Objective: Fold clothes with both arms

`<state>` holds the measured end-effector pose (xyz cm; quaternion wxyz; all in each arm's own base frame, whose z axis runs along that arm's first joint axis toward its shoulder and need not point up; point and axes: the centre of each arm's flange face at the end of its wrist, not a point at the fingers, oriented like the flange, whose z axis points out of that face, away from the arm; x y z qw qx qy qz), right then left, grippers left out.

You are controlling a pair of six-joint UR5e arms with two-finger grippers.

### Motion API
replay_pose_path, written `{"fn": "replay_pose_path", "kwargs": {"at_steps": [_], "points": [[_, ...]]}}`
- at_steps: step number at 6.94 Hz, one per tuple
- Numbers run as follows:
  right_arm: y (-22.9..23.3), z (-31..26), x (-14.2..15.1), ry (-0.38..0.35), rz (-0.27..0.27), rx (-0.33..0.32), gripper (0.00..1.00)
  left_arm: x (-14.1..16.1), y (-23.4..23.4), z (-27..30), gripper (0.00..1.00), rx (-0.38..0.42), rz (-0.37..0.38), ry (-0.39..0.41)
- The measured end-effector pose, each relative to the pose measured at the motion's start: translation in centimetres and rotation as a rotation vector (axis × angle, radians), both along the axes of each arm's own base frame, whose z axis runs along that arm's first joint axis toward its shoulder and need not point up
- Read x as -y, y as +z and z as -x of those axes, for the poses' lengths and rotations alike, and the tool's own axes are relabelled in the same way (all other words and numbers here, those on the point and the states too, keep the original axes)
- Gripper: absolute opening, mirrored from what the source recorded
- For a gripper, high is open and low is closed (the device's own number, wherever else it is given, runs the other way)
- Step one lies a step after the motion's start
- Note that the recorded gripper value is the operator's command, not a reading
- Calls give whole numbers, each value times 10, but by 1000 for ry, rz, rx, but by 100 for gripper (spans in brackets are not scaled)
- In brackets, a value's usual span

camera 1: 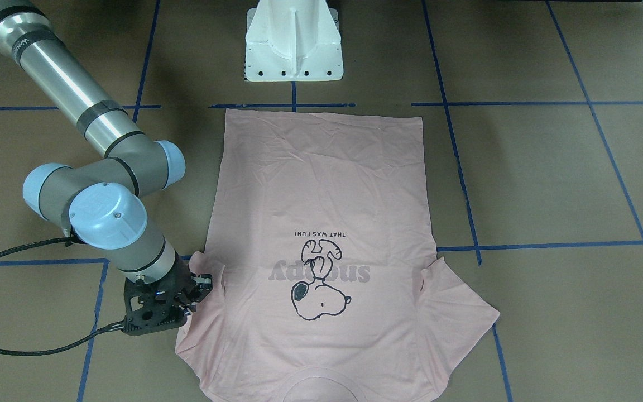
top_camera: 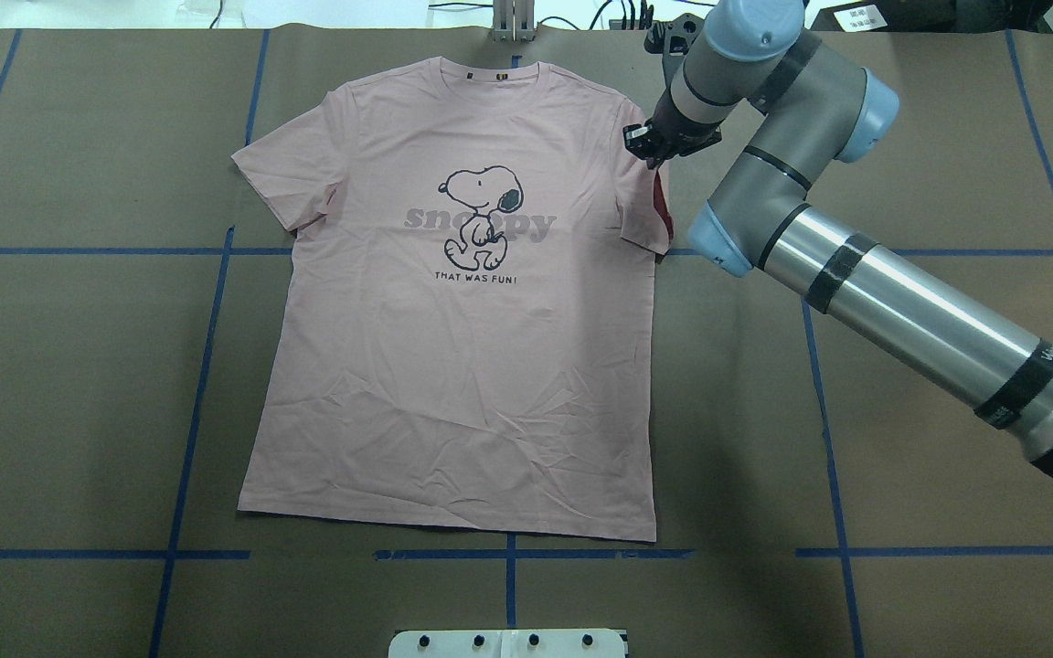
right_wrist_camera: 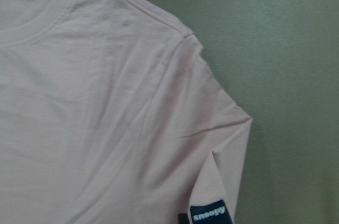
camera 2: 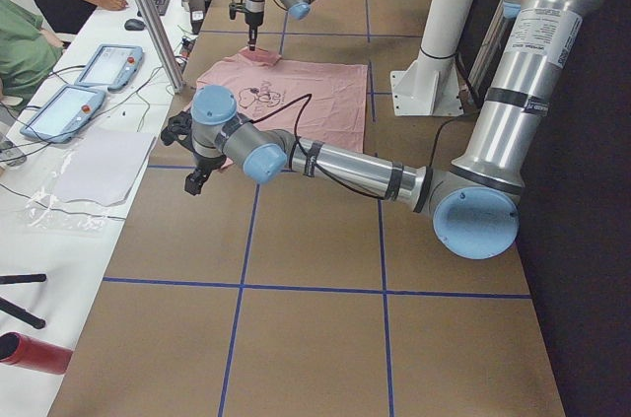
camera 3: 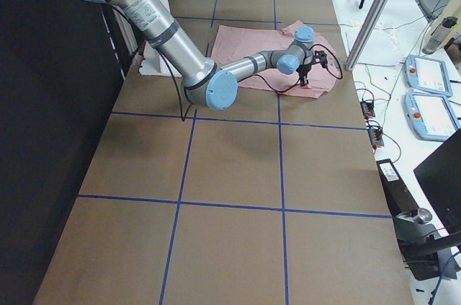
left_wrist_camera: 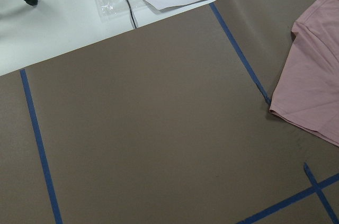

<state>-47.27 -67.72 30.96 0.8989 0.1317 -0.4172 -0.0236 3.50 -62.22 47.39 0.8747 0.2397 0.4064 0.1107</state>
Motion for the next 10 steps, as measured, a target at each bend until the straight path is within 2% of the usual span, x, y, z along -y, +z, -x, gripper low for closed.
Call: {"fn": "replay_pose_path", "kwargs": {"at_steps": [3,5,6,7,9,10], "points": [[-60,57,-13,1,-79,-4,0,0,1,0,100,1,1,1],[-80,74,-4,14,-90,-20,0,0,1,0,100,1,0,1],[-81,77,-2,19,-98,-20,80,0,1,0,100,1,-1,0],[-79,79,0,22,-109,-13,99,1,0,0,100,1,-1,0],[-81,81,1,32,-112,1,100,2,-1,-1,100,1,-3,1],[-86,82,1,52,-91,13,100,4,-3,-2,100,-1,1,-3]]}}
